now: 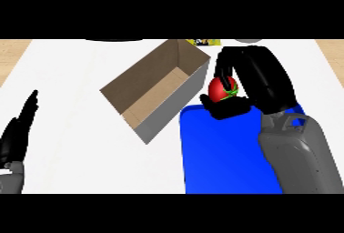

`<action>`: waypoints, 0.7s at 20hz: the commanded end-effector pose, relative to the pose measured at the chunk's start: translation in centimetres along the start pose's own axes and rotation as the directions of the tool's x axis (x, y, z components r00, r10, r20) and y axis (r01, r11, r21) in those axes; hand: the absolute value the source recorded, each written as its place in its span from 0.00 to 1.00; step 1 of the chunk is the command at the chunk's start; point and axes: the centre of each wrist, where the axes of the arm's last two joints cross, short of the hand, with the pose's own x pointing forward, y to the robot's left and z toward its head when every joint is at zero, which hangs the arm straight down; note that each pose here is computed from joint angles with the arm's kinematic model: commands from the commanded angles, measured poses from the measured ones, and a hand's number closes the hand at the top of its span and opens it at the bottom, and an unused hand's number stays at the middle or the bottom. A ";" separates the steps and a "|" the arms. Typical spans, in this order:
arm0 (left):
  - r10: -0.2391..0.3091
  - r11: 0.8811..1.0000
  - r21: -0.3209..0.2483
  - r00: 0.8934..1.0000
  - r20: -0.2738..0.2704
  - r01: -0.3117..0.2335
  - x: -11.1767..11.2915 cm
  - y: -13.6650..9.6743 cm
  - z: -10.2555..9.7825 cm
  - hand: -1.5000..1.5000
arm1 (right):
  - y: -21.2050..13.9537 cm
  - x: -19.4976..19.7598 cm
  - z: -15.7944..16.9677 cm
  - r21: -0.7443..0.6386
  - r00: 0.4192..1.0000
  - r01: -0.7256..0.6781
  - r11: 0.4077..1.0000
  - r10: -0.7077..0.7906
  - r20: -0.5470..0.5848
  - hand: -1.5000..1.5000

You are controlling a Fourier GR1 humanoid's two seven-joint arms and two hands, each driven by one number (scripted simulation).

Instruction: Pick the tomato from the tray and place it in the cardboard box

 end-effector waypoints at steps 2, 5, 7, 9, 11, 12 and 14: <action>0.004 1.000 -0.014 1.000 -0.002 -0.004 0.3 1.1 -0.4 0.50 | 1.7 3.4 -4.9 0.006 0.996 0.078 0.997 -0.078 -0.030 1.00; 0.017 1.000 -0.023 1.000 0.002 -0.017 0.2 -0.5 -2.4 0.50 | 3.1 4.4 -6.2 0.018 0.985 0.157 0.987 -0.155 -0.079 1.00; 0.009 1.000 -0.020 0.999 0.032 -0.009 1.2 -0.5 -0.3 0.50 | 3.1 5.6 -7.8 0.033 0.980 0.175 0.984 -0.171 -0.097 1.00; 0.015 1.000 -0.022 1.000 0.024 -0.014 0.5 -1.1 -1.2 0.50 | 3.6 5.2 -9.9 0.046 0.977 0.187 0.981 -0.181 -0.112 1.00; 0.007 1.000 -0.026 1.000 0.015 -0.006 2.2 -0.5 -2.0 0.50 | 5.7 4.9 -10.7 0.059 0.977 0.179 0.982 -0.171 -0.128 1.00; -0.006 1.000 -0.026 1.000 0.015 0.007 -0.1 -0.3 -0.8 0.50 | 6.1 4.9 -11.0 0.056 0.974 0.190 0.980 -0.182 -0.134 1.00; -0.016 0.999 -0.028 0.999 0.038 0.018 1.3 -0.4 -1.1 0.50 | 6.5 5.3 -12.3 0.036 0.973 0.190 0.981 -0.183 -0.144 1.00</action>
